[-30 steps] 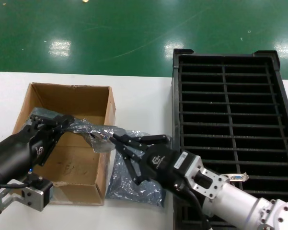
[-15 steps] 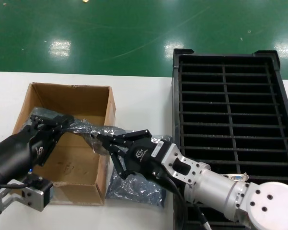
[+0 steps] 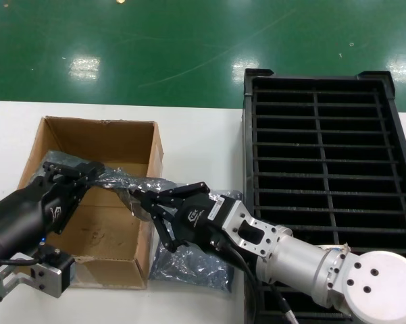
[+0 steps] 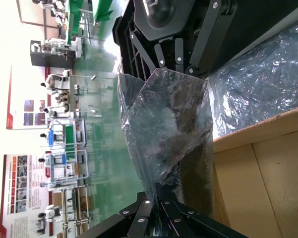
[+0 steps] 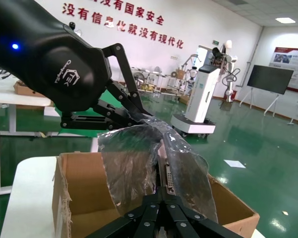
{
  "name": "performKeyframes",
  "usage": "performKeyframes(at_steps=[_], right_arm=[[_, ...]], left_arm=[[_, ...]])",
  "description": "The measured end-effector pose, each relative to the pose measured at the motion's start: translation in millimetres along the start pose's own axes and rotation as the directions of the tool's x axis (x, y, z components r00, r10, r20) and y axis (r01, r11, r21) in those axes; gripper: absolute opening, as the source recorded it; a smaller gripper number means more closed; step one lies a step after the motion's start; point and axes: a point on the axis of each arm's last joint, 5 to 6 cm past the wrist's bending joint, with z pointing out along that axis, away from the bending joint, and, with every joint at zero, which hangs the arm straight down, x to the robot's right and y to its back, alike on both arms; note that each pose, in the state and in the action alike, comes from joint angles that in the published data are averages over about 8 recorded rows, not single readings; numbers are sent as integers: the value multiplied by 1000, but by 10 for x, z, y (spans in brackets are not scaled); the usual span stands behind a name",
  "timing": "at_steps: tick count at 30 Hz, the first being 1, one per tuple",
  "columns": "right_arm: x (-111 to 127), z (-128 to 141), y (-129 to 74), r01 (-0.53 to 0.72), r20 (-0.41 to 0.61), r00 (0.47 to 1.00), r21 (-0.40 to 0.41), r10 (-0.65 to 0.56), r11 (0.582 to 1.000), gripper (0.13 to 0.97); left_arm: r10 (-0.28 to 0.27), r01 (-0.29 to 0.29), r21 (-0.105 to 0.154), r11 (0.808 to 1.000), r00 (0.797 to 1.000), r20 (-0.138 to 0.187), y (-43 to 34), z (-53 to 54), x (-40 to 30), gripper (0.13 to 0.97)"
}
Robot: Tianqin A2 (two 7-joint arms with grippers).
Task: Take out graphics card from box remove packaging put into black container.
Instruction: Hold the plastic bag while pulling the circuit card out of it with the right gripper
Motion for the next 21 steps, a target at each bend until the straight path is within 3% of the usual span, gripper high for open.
performKeyframes(at_steps=[15,21], right_arm=[[-16,-6,-7,-15,6,1000,12,15,1000,169],[-9,12,9,-31,-3,1000,9,31,999,245]], left_arm=[[0,0,0,1000,1000,0,0,0,0,140],[0,0,0,1000,1000,0,0,0,0,140]])
